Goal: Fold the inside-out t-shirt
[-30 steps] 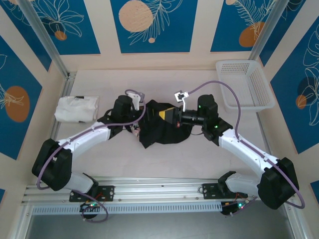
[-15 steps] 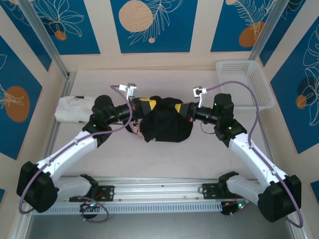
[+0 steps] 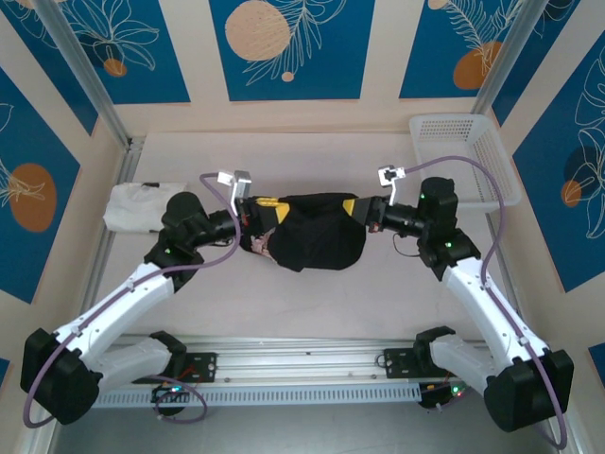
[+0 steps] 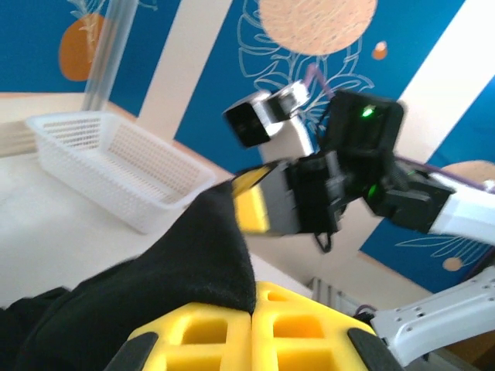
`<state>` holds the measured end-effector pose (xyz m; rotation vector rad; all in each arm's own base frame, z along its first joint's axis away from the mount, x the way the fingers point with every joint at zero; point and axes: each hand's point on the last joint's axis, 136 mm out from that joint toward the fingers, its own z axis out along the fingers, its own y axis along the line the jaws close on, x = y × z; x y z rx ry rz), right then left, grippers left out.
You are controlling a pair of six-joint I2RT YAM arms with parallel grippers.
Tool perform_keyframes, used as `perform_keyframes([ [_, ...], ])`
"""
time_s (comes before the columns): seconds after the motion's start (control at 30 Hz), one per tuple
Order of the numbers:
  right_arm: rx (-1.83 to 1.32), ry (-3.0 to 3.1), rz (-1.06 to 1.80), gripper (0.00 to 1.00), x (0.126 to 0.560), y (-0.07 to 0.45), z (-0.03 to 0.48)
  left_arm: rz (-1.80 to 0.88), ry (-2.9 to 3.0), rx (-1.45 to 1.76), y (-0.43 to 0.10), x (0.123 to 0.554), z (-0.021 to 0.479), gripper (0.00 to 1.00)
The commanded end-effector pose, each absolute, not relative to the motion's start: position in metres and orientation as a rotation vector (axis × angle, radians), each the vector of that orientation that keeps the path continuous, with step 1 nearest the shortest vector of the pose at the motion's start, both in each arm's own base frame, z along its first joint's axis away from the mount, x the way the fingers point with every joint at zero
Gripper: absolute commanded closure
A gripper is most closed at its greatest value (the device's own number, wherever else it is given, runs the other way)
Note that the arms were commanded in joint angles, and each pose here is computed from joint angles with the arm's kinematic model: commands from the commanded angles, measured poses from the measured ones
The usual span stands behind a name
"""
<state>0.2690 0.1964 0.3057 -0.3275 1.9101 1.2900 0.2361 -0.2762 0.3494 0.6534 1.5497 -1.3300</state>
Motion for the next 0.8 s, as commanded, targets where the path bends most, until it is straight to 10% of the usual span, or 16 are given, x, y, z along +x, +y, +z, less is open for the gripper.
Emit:
perform_keyframes([
  [0.0, -0.447, 1.791, 1.411, 1.0, 0.247, 0.201, 0.347, -1.21, 1.608, 0.632, -0.268, 0.248, 0.329, 1.0],
  [0.3, -0.503, 1.719, 1.542, 1.0, 0.237, 0.21, 0.364, -1.065, 1.728, 0.577, -0.262, 0.27, 0.292, 1.0],
  [0.77, -0.511, 1.814, 1.51, 1.0, 0.247, 0.22, 0.34, -0.749, 1.761, 0.71, -0.27, 0.273, 0.286, 0.38],
])
